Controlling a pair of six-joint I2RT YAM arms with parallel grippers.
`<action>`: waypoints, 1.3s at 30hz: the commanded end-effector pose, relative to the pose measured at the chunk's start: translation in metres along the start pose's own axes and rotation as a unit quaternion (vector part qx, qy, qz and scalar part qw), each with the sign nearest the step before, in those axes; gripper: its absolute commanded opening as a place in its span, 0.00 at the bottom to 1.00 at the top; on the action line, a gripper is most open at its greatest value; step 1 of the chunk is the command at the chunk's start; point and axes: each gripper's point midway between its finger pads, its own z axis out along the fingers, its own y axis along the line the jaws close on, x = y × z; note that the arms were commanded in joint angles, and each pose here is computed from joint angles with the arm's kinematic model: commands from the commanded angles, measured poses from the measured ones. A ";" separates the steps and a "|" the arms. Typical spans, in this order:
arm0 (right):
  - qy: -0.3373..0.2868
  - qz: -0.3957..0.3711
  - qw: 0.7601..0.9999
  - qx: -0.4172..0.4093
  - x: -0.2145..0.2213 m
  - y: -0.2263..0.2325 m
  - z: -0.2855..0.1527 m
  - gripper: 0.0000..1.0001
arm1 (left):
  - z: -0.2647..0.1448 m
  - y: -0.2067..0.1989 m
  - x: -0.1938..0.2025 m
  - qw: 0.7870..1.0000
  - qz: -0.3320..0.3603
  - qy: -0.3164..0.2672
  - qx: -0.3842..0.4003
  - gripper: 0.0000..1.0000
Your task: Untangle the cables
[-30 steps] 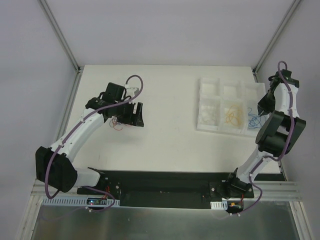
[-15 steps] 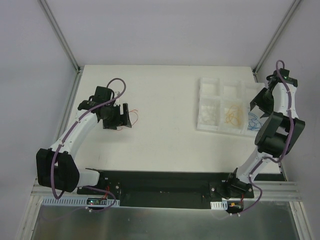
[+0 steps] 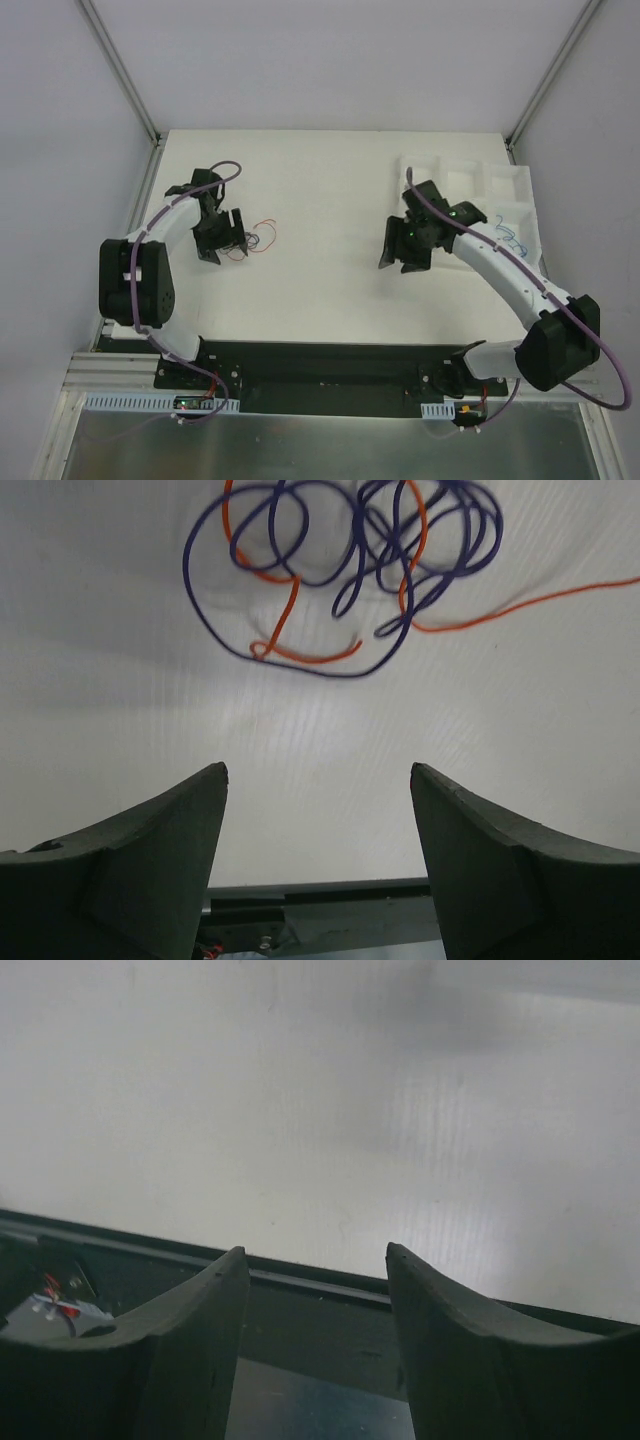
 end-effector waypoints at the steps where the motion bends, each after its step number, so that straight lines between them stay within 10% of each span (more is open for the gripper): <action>1: 0.021 -0.033 0.998 -0.053 0.029 0.049 0.012 0.60 | 0.012 -0.008 -0.039 0.999 0.035 -0.007 -0.005 0.74; 7: 0.070 -0.116 0.988 -0.074 0.059 0.097 0.025 0.59 | 0.046 -0.010 -0.056 0.999 0.043 0.027 -0.012 0.71; 17: 0.102 -0.143 0.975 -0.138 0.080 0.123 0.025 0.60 | 0.048 -0.034 0.037 0.989 0.100 0.094 0.051 0.00; 26: 0.102 -0.192 0.969 -0.116 0.071 0.119 0.039 0.60 | 0.010 -0.083 0.134 0.965 0.215 0.085 0.125 0.00; 39: 0.124 -0.138 0.956 -0.229 0.073 0.182 0.092 0.57 | -0.006 -0.109 0.136 0.956 0.216 0.071 0.187 0.00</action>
